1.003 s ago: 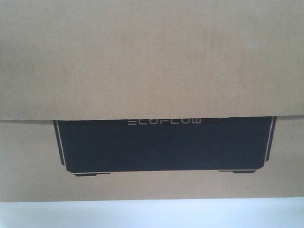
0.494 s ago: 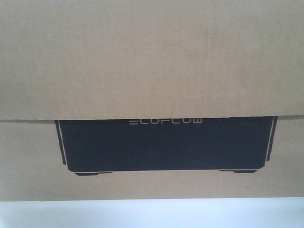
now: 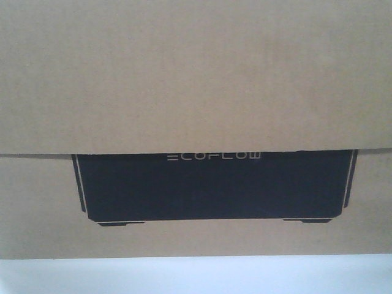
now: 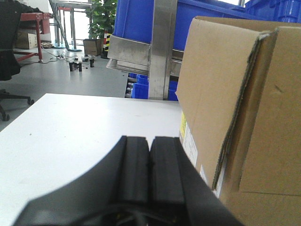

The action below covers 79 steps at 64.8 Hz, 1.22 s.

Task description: Grab box from left shelf to table start

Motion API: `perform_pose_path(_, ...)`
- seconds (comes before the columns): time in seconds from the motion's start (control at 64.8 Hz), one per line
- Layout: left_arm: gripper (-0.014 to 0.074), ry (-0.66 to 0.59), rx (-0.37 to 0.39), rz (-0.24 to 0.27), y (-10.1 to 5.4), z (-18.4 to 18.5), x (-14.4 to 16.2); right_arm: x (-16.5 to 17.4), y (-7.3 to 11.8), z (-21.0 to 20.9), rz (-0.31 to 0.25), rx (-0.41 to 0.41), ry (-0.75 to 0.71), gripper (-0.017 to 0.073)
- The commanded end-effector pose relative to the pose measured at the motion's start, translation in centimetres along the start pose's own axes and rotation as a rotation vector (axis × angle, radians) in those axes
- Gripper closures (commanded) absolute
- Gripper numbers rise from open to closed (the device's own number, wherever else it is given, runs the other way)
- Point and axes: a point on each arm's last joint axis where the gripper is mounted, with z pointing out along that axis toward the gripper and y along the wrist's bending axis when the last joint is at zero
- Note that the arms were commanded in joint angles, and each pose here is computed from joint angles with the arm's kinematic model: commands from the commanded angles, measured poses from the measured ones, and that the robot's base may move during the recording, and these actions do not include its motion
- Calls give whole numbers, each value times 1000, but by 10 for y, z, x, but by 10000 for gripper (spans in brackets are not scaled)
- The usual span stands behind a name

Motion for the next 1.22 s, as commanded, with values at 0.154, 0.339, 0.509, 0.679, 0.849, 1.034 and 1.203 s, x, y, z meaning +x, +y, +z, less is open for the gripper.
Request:
perform_pose_path(0.154, 688, -105, 8, -40, 0, -1, -10, -15, 1, -2, -11, -4, -125, 504)
perform_pose_path(0.339, 688, -105, 8, -40, 0, -1, -10, -15, 1, -2, -11, -4, -125, 504)
perform_pose_path(0.509, 688, -105, 8, -40, 0, -1, -10, -15, 1, -2, -11, -4, -125, 504)
perform_pose_path(0.679, 688, -105, 8, -40, 0, -1, -10, -15, 1, -2, -11, -4, -125, 504)
perform_pose_path(0.849, 688, -105, 8, -40, 0, -1, -10, -15, 1, -2, -11, -4, -125, 504)
perform_pose_path(1.034, 688, -105, 8, -40, 0, -1, -10, -15, 1, -2, -11, -4, -125, 504)
perform_pose_path(1.203, 688, -105, 8, -40, 0, -1, -10, -15, 1, -2, -11, -4, -125, 504)
